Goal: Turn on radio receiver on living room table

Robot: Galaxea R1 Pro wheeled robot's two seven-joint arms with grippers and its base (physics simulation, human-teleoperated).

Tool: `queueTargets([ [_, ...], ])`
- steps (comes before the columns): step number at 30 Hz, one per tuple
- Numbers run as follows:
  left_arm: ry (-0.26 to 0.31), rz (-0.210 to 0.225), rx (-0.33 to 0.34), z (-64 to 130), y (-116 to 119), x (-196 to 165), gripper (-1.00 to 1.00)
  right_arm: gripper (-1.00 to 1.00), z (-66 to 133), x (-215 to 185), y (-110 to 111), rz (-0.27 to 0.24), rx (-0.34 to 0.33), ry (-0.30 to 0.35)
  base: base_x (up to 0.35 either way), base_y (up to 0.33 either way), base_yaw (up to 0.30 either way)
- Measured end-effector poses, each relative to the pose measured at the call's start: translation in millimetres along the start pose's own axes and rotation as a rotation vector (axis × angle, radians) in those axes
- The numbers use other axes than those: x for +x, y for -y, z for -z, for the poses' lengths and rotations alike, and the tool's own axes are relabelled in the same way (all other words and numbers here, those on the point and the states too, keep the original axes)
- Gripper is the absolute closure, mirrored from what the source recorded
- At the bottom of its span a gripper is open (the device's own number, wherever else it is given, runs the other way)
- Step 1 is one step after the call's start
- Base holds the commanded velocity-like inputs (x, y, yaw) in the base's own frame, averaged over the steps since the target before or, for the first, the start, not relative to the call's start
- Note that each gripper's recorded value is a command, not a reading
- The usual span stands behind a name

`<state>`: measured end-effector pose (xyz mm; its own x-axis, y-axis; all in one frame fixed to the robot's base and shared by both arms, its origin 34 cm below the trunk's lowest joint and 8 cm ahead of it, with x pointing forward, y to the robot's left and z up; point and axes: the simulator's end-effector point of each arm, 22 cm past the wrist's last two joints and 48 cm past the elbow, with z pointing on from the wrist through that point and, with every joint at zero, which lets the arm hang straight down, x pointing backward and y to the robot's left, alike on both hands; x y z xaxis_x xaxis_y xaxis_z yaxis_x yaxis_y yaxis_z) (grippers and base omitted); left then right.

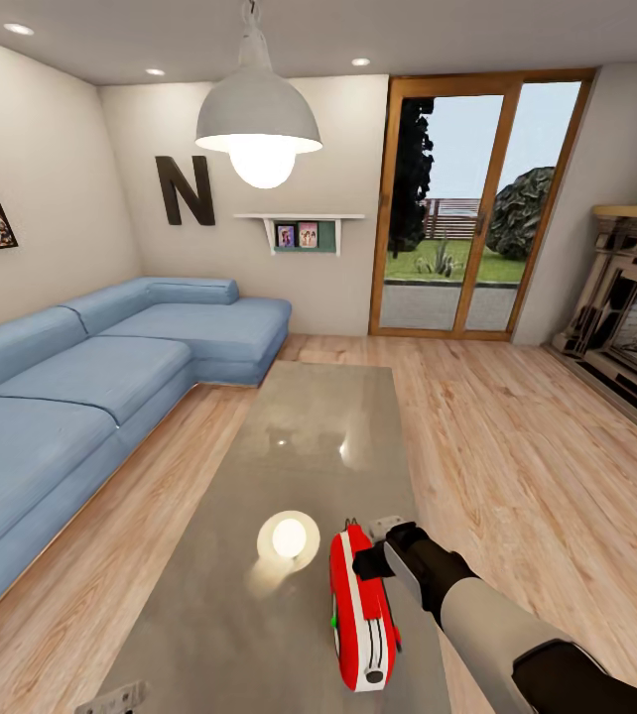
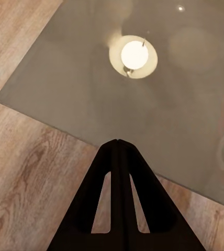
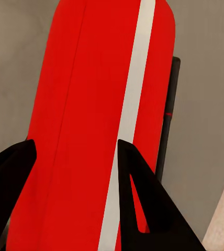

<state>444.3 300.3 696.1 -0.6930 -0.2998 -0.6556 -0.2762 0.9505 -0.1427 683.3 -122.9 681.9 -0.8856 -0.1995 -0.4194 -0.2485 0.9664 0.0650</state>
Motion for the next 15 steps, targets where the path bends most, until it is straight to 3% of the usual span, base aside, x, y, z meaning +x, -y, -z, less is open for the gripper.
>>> queueTargets([
  [15,-0.001,0.0,0.001,0.0,0.3,0.5,1.0,1.0,0.2,-1.5,0.9,0.005,0.005,0.006,0.0,0.0,0.0],
])
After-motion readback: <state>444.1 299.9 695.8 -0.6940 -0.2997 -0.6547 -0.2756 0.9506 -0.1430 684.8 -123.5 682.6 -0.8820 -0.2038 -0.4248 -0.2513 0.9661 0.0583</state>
